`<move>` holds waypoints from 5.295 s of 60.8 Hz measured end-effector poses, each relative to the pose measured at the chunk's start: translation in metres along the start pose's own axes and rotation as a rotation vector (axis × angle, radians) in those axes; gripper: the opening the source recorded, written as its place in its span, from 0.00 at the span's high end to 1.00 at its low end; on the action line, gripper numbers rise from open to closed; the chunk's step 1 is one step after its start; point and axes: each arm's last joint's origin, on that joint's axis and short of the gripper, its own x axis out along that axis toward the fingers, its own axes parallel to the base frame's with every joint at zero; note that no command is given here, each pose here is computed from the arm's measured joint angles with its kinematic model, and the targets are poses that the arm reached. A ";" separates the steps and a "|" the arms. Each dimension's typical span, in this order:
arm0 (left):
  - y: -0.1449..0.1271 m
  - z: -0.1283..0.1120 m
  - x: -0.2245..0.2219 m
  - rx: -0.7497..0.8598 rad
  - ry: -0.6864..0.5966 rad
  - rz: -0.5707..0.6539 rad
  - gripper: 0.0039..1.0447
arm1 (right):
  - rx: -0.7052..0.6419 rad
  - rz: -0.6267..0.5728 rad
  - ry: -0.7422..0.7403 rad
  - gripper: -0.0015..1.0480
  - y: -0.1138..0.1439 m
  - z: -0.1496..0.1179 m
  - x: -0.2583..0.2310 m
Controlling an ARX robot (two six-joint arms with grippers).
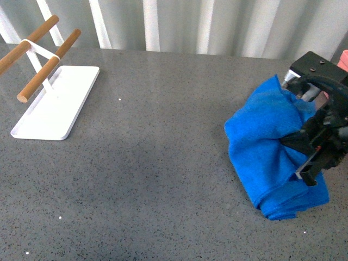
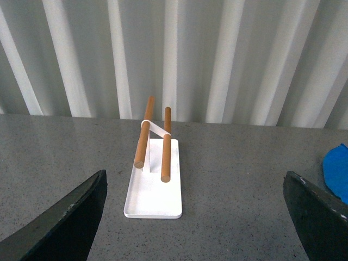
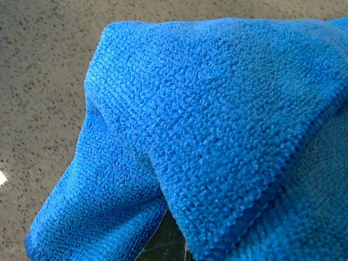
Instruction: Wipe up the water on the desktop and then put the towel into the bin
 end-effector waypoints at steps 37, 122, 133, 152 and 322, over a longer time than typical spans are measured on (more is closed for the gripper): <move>0.000 0.000 0.000 0.000 0.000 0.000 0.06 | -0.099 -0.238 -0.195 0.97 -0.056 0.072 -0.090; 0.000 0.000 0.000 0.000 0.000 0.000 0.06 | 0.404 -0.514 0.163 0.86 -0.217 -0.072 -0.100; 0.000 0.000 0.000 0.000 0.000 0.000 0.06 | 0.383 -0.489 0.198 0.57 -0.217 -0.074 -0.097; 0.000 0.000 0.000 0.000 0.000 0.000 0.06 | 0.376 -0.493 0.196 0.13 -0.219 -0.070 -0.099; 0.000 0.000 0.000 0.000 0.000 0.000 0.06 | 0.388 -0.653 -0.794 0.97 0.083 -0.066 -0.179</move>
